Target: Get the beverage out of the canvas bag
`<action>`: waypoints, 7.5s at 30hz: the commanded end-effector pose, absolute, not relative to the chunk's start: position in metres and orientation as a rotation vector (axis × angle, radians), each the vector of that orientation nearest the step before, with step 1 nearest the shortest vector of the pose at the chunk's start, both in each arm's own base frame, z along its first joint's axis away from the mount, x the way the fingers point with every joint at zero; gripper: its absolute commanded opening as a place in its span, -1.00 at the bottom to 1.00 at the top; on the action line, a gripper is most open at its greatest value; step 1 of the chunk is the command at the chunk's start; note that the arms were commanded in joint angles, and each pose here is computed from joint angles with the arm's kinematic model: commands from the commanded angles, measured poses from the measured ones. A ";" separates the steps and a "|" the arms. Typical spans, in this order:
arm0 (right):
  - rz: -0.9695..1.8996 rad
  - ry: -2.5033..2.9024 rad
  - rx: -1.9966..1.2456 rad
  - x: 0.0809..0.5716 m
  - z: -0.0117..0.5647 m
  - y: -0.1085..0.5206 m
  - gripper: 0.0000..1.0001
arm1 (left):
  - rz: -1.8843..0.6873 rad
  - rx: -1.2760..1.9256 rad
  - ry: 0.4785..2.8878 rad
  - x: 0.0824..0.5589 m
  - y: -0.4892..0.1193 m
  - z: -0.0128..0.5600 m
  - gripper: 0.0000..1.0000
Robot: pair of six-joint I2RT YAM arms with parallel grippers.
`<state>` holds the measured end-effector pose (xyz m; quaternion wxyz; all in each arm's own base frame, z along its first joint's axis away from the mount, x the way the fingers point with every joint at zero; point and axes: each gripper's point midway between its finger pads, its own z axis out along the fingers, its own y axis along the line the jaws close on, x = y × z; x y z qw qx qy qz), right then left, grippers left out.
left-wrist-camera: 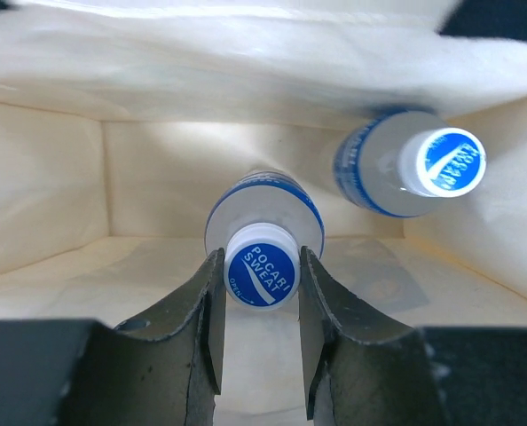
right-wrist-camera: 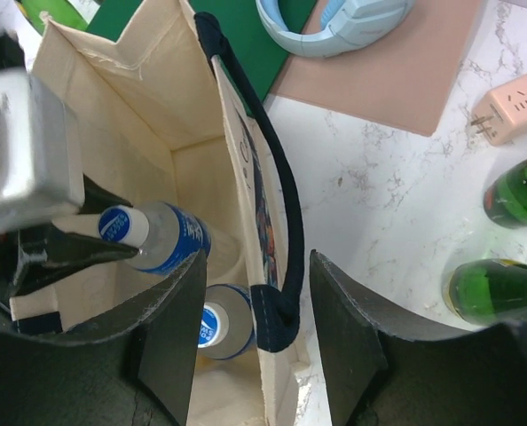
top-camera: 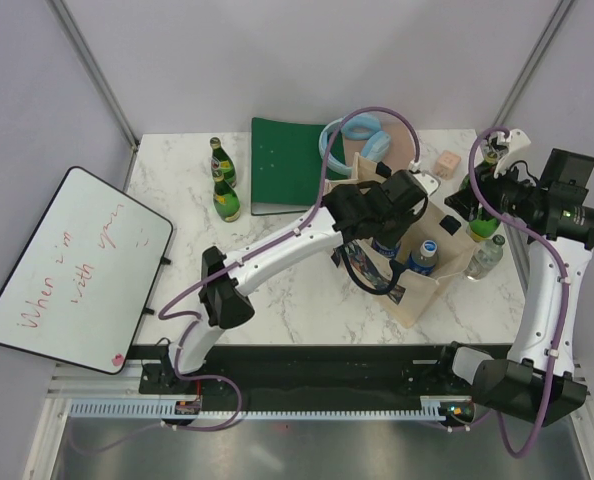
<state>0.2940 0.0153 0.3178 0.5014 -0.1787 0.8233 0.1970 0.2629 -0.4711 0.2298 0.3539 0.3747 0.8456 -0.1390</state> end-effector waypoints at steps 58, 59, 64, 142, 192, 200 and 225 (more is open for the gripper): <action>0.621 1.979 -0.994 0.279 0.263 0.127 0.18 | -0.361 0.129 1.842 0.364 -0.171 0.328 -0.95; 0.620 1.985 -0.993 0.279 0.261 0.126 0.18 | -0.356 0.138 1.851 0.369 -0.174 0.324 -0.95; 0.611 1.984 -1.001 0.279 0.259 0.125 0.19 | -0.322 0.174 1.857 0.385 -0.179 0.321 -0.95; 0.178 2.265 -1.094 0.260 0.242 0.068 -1.00 | -1.140 0.341 2.120 0.270 -0.305 0.323 0.74; 0.784 1.306 -1.543 0.198 0.414 0.307 -1.00 | -0.561 0.081 1.788 0.255 -0.162 0.390 0.75; 0.754 1.220 -1.722 0.191 0.343 0.346 -1.00 | -0.527 0.026 1.822 0.245 -0.146 0.369 0.76; 0.703 1.454 -1.385 0.282 0.257 0.396 -0.61 | -0.513 -0.003 1.845 0.233 -0.134 0.351 0.76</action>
